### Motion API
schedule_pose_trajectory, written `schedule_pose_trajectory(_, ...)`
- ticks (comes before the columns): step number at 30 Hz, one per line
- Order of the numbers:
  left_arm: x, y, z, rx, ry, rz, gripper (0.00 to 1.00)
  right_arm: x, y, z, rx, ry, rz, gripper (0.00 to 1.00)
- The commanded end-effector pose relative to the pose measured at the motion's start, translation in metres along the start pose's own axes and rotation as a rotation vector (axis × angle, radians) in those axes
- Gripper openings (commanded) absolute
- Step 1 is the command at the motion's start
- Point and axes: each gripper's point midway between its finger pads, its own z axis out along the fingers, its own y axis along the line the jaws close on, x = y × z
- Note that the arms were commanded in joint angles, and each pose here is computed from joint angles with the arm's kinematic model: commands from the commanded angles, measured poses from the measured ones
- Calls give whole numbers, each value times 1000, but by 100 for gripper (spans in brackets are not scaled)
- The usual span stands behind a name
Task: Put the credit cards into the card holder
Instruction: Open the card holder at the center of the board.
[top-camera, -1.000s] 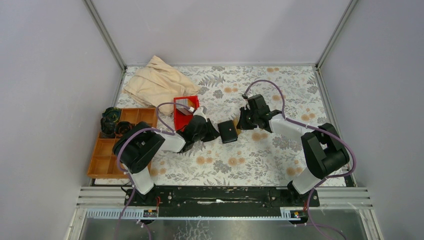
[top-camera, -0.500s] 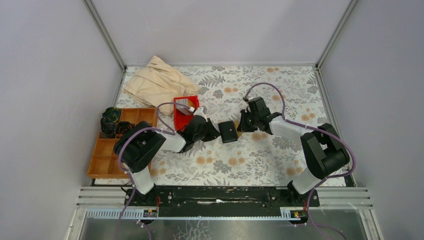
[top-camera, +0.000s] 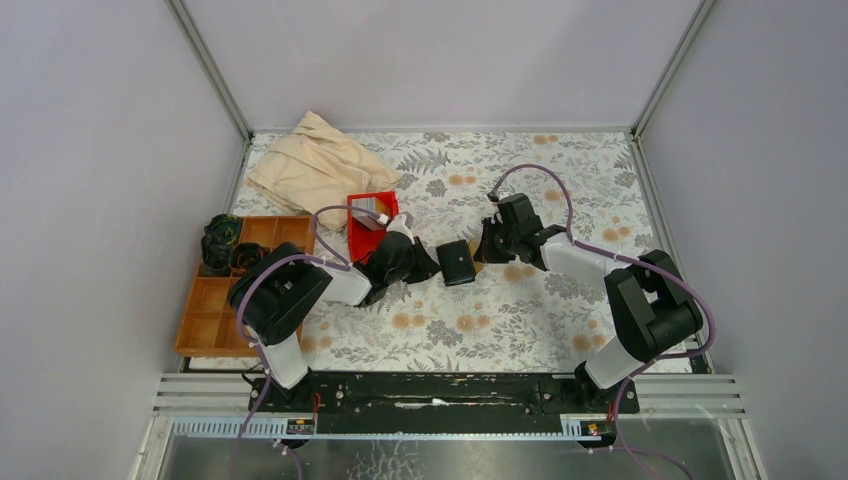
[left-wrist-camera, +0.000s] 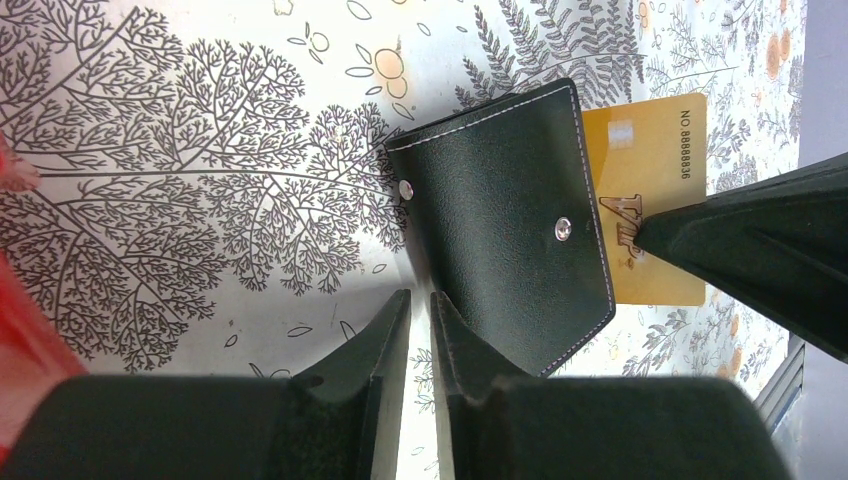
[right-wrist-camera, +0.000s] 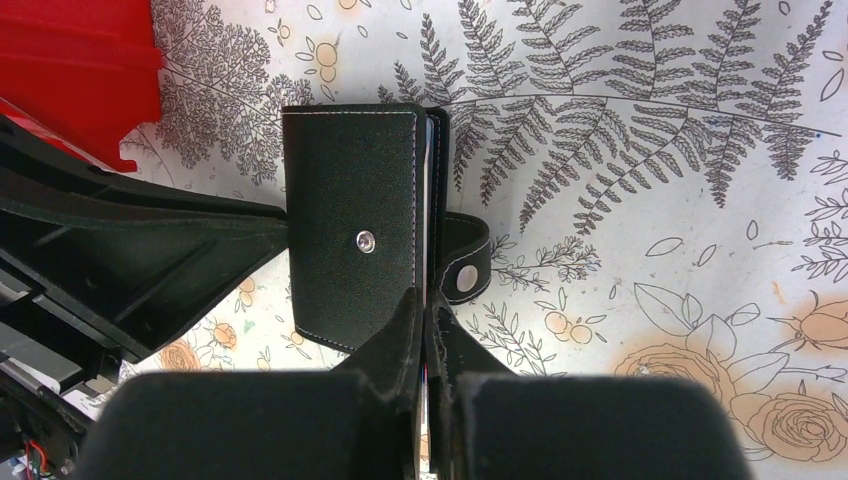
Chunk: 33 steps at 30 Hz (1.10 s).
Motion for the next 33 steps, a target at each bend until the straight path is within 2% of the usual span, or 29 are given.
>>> schedule_pose_trajectory(1,41,50,-5,-148,124,14,21,-18,11,-12,-36,-62,-13,0)
schedule_pose_trajectory(33,45,50,-5,-146,135,6,20,-17,14,-15,-56,-66,-10,0)
